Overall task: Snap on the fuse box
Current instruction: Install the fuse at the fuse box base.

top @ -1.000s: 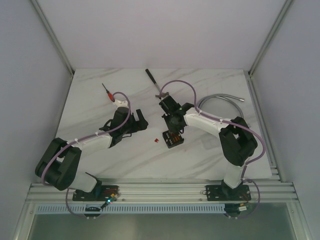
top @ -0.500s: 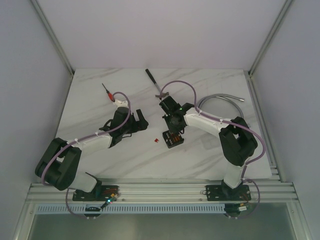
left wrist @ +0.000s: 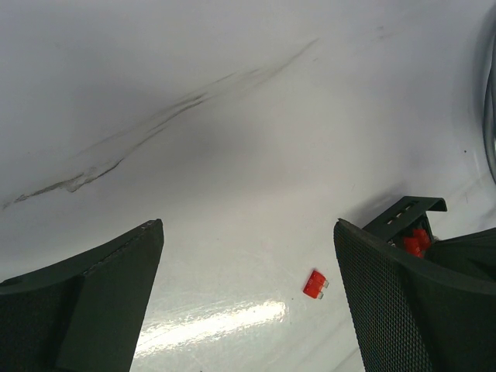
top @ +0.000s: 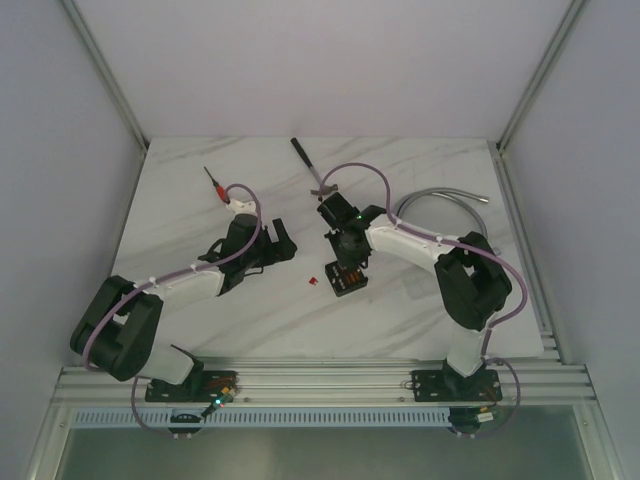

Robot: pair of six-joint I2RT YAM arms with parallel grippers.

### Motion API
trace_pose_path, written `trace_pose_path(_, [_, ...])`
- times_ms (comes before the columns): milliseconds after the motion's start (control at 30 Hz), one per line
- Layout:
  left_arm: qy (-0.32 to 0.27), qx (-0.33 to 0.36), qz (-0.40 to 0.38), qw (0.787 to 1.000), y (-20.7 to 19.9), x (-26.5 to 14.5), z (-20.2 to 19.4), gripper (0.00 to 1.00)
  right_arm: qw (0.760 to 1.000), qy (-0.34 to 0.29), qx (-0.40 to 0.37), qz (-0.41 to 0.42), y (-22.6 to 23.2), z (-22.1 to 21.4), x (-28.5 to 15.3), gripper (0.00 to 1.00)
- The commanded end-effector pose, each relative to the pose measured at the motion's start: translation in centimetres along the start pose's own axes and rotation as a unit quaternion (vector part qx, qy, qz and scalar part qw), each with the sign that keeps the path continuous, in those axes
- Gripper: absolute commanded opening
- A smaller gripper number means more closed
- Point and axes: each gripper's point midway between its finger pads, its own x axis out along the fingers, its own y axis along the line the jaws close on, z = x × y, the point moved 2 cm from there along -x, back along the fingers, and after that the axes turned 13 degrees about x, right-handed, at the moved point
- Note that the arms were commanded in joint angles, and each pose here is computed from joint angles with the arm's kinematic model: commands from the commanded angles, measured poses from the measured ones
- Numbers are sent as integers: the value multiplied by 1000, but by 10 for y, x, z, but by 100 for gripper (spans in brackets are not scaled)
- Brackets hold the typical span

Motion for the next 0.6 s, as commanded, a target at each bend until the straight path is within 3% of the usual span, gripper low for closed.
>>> trace_pose_path(0, [0, -2, -3, 1000, 1, -2, -1, 100, 994, 93, -12, -48, -19, -43, 30, 0])
trace_pose_path(367, [-1, -2, -3, 1000, 1, -3, -1, 100, 981, 157, -15, -110, -46, -78, 46, 0])
trace_pose_path(567, [-1, -1, -3, 1000, 1, -2, -1, 100, 988, 124, -16, -86, -32, -58, 54, 0])
